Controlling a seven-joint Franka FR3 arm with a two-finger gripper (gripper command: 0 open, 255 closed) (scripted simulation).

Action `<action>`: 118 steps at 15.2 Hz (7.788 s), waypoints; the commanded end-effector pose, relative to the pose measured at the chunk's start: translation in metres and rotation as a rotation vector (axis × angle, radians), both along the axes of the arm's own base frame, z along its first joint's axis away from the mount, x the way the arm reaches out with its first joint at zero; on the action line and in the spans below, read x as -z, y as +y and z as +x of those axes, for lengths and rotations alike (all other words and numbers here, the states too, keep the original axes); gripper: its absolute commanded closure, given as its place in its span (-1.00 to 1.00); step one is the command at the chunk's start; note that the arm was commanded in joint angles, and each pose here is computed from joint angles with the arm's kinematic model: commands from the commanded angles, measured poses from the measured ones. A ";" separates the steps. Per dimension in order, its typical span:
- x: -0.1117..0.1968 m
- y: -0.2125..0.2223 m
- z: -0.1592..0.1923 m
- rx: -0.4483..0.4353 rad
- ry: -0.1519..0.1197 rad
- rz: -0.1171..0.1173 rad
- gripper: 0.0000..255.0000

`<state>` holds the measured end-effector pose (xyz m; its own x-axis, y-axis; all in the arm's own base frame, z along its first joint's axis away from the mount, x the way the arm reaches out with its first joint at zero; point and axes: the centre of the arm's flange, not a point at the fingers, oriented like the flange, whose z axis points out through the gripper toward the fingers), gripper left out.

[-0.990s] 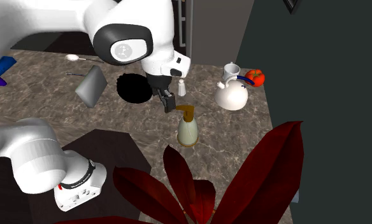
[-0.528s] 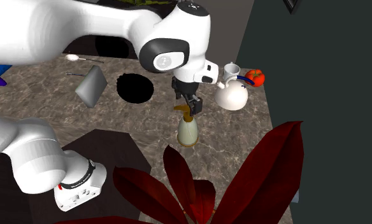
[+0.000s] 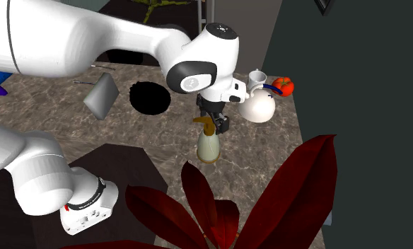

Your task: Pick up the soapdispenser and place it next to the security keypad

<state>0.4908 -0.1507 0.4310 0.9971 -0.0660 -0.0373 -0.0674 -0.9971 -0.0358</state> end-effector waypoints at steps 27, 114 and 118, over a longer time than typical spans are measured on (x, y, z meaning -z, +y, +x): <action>-0.039 0.001 0.000 0.000 -0.001 0.000 1.00; -0.326 0.391 -0.194 0.000 -0.001 0.000 1.00; -0.326 0.438 -0.218 0.000 -0.001 0.000 1.00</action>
<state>0.2797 0.2748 0.7584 0.9972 -0.0644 -0.0367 -0.0657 -0.9972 -0.0350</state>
